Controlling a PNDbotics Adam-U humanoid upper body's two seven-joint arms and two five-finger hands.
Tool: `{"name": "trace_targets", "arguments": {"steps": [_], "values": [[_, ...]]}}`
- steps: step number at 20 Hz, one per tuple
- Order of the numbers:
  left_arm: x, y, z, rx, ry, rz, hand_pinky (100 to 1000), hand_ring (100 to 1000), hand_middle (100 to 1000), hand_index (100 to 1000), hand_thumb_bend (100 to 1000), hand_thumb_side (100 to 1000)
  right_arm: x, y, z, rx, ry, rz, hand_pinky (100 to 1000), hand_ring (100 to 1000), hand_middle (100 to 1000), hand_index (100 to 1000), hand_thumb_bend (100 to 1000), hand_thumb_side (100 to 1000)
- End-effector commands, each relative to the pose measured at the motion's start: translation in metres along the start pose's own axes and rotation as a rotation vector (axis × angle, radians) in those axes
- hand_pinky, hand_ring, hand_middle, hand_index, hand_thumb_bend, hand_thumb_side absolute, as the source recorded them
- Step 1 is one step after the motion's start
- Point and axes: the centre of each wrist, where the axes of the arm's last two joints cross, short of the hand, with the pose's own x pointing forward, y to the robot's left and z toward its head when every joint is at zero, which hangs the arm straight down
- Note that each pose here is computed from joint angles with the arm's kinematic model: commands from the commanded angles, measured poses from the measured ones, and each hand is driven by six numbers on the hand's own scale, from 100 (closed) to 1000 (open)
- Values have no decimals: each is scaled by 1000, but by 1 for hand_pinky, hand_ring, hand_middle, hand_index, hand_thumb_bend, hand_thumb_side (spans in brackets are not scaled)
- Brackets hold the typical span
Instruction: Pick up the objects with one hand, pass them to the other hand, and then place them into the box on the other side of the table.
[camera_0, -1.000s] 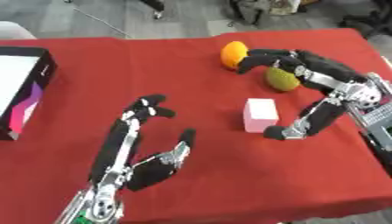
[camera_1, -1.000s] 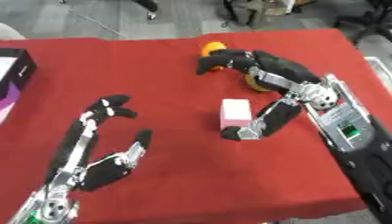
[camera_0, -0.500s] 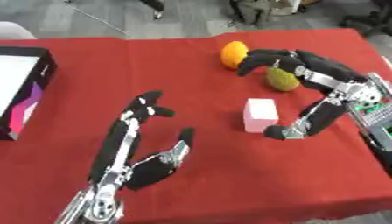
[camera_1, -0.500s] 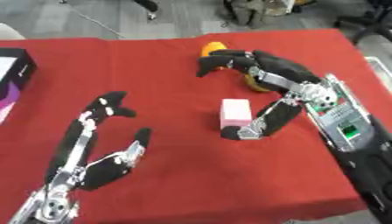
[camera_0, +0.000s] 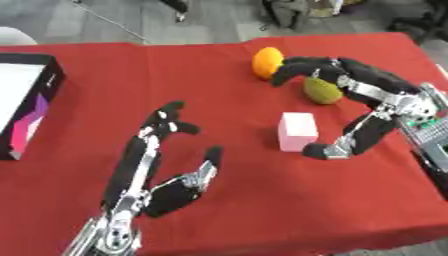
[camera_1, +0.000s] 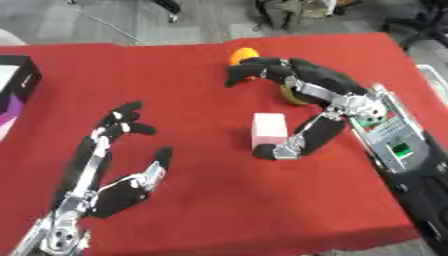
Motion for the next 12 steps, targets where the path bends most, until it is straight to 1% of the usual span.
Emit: {"name": "trace_targets", "arguments": {"steps": [1, 12], "values": [[3, 4, -1, 12, -17, -2, 936, 906, 891, 691, 325, 583, 4, -13, 0, 46, -44, 55, 988, 880, 799, 1000, 418, 414], [3, 3, -1, 13, -16, -4, 936, 905, 889, 691, 328, 582, 4, -13, 0, 44, -42, 54, 989, 881, 796, 1000, 415, 416]]}}
